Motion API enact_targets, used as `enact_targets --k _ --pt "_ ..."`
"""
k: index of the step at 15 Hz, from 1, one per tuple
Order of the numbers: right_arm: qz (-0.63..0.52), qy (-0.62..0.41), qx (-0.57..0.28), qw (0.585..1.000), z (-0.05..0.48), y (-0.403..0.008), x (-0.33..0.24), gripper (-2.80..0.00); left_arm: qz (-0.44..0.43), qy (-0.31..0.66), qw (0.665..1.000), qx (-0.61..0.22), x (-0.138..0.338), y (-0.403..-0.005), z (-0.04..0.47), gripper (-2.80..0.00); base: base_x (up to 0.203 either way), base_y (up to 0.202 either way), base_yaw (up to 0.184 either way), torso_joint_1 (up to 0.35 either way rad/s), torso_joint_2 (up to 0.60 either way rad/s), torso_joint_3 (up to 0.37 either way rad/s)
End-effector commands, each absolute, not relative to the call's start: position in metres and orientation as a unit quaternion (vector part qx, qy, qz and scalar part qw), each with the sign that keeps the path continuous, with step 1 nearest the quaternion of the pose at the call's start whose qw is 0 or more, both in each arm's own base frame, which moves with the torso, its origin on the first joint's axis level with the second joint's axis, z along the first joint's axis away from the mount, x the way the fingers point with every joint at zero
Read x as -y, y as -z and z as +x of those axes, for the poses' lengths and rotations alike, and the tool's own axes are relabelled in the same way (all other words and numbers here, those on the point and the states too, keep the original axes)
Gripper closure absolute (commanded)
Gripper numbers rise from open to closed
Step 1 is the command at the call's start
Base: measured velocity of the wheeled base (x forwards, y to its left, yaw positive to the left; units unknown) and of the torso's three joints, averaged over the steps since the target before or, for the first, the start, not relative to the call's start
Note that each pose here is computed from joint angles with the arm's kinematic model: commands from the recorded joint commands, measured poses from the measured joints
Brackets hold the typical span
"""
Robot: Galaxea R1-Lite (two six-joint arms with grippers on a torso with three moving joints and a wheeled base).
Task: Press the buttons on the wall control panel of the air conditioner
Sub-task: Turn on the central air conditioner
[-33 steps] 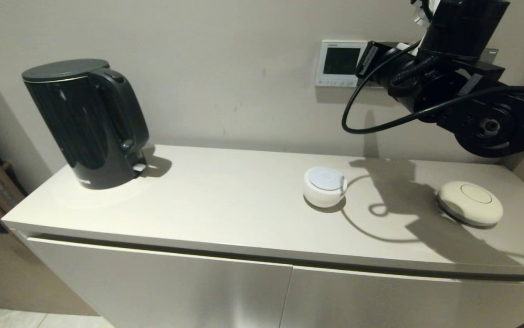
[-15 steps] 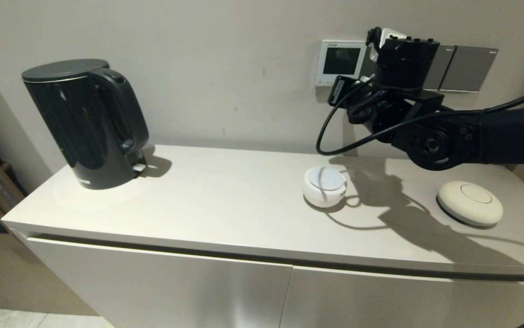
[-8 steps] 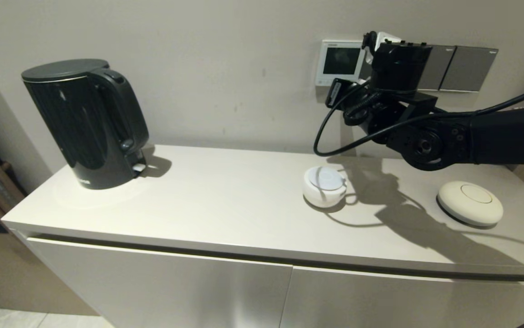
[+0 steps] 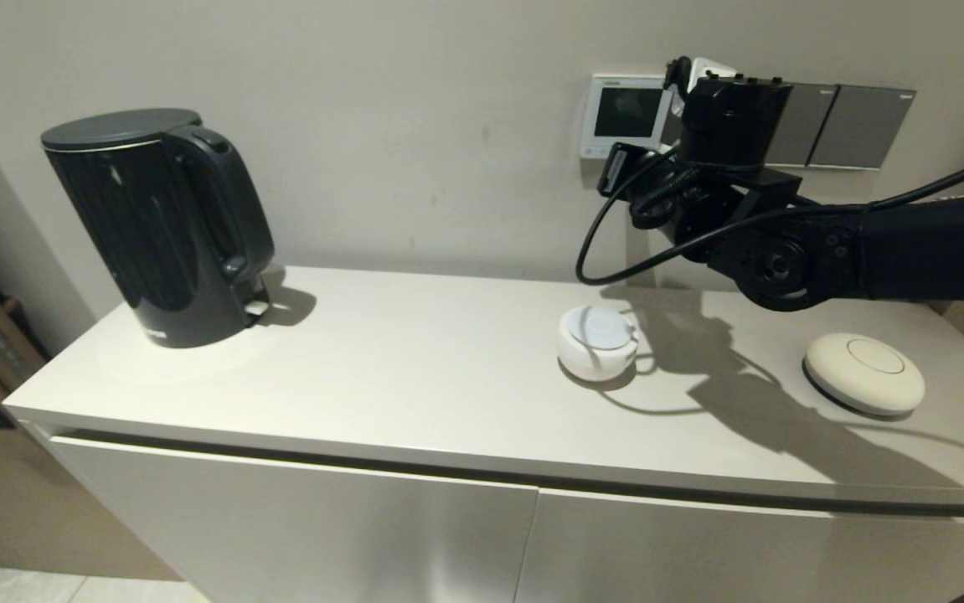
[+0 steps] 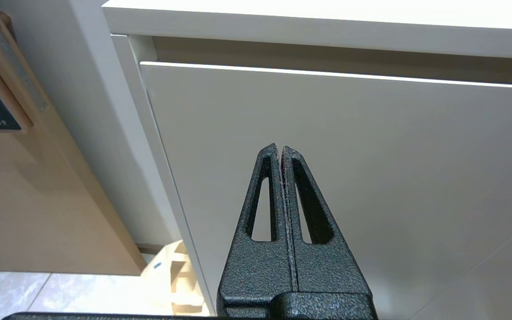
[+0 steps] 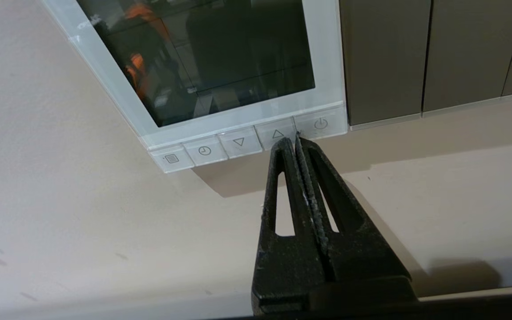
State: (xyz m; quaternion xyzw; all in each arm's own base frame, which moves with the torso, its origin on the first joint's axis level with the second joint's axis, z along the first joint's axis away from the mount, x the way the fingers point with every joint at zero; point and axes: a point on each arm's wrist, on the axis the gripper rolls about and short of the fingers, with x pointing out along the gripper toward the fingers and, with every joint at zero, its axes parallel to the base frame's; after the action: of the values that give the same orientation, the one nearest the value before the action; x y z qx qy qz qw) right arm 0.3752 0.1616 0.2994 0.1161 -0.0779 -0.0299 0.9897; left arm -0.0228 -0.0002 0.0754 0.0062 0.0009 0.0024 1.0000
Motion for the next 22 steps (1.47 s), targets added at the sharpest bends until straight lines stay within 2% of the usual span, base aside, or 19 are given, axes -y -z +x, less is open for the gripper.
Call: enact_targets --k 1,13,22 --pt "0.117 0.036 0.08 0.989 0.379 -0.298 -0.159 0.0 0.006 -0.003 1.0 -0.001 0.0 -0.075 -0.023 0.0 0.0 0.0 0.0 0.0 0.0 0.0" --pt "0.112 0.026 0.067 0.991 0.371 -0.292 -0.168 0.0 0.006 -0.003 1.0 -0.001 0.0 -0.075 -0.023 0.0 0.0 0.0 0.0 0.0 0.0 0.0" --pt "0.117 0.021 0.082 0.99 0.355 -0.308 -0.167 0.0 0.006 -0.003 1.0 -0.001 0.0 -0.075 -0.023 0.0 0.0 0.0 0.0 0.0 0.0 0.0"
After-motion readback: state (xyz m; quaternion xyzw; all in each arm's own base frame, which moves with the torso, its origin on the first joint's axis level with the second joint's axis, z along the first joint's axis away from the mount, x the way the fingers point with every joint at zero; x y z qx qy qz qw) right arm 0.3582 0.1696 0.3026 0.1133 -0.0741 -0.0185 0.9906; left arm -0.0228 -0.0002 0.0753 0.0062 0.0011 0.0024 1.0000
